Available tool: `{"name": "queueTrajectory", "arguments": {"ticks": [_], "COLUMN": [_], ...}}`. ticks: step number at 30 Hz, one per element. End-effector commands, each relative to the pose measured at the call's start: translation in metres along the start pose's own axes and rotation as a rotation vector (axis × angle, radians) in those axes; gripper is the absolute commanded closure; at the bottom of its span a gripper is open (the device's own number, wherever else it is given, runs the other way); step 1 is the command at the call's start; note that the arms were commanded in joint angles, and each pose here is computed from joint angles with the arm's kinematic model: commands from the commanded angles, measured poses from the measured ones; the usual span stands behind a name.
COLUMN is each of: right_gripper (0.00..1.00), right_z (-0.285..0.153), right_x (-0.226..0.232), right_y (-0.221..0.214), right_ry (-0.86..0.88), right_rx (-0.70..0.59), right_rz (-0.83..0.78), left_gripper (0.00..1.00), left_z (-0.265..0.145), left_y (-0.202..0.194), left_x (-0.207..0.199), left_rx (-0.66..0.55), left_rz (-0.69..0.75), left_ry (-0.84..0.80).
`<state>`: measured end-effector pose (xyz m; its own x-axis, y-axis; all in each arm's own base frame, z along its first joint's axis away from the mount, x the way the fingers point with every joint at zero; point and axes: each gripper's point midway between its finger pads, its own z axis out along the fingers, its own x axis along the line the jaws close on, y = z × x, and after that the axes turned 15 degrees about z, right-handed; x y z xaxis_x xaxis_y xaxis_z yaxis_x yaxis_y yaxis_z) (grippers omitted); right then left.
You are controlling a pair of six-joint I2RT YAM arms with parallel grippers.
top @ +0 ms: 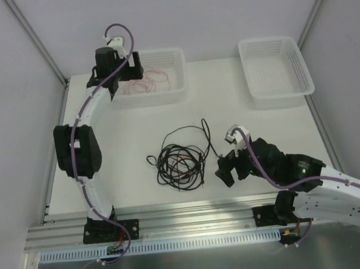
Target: Untangle the cables
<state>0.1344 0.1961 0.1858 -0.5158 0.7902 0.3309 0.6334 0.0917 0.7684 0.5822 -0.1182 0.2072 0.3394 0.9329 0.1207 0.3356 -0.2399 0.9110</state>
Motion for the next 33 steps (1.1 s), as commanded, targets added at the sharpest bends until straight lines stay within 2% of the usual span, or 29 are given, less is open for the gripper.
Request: {"name": "queueTrajectory", "arguments": {"ticks": [1,3,4,6,7,8,10,11,16,19,22,28,30,33], "right_gripper": [0.03,0.03,0.03,0.03,0.03,0.03,0.01,0.01,0.14,0.21,0.22,0.30,0.33,0.41], "right_z": [0.008,0.012,0.016,0.021,0.025,0.027,0.033,0.036,0.057,0.070,0.082,0.114,0.125,0.148], "right_x": [0.007,0.006,0.006,0.002,0.001,-0.003,-0.003,-0.005,0.011,0.028,0.043,0.083,0.086,0.086], "right_y": [0.013,0.015,0.015,0.016,0.016,0.018,0.017,0.015,0.014,0.012,0.015,0.018,0.023,0.020], "right_ry": [-0.019,-0.040,-0.057,-0.101,-0.123,-0.145,-0.162,-0.170,-0.119,-0.084,-0.091,-0.086,-0.098,-0.156], "right_rx": [-0.031,-0.027,-0.018,-0.019,-0.017,-0.029,-0.032,-0.034,-0.029,-0.005,0.006,0.007,-0.019,-0.027], "right_rz": [0.072,0.085,0.107,0.139,0.168,0.192,0.240,0.252,0.329,0.337,0.340,0.353,0.388,0.425], "left_gripper": [0.01,0.01,0.01,0.01,0.01,0.01,0.01,0.01,0.02,0.07,0.11,0.22,0.27,0.30], "left_z": [-0.098,-0.115,-0.142,-0.156,-0.179,-0.184,-0.211,-0.216,-0.250,-0.256,-0.256,-0.244,-0.239,-0.235], "left_y": [0.096,0.070,0.075,0.039,0.042,0.008,-0.003,-0.035,-0.114,-0.159,-0.187,-0.210,-0.215,-0.221], "left_x": [-0.011,-0.027,-0.038,-0.054,-0.062,-0.081,-0.103,-0.127,-0.177,-0.179,-0.176,-0.189,-0.192,-0.198], "left_rx": [-0.225,-0.168,-0.175,-0.089,-0.105,-0.015,-0.011,0.056,0.182,0.258,0.305,0.348,0.360,0.384], "left_rz": [-0.083,-0.144,-0.157,-0.233,-0.244,-0.285,-0.301,-0.311,-0.331,-0.386,-0.435,-0.516,-0.535,-0.545], "left_ry": [-0.017,-0.041,-0.051,-0.065,-0.078,-0.109,-0.155,-0.196,-0.294,-0.242,-0.191,-0.207,-0.211,-0.231]}}
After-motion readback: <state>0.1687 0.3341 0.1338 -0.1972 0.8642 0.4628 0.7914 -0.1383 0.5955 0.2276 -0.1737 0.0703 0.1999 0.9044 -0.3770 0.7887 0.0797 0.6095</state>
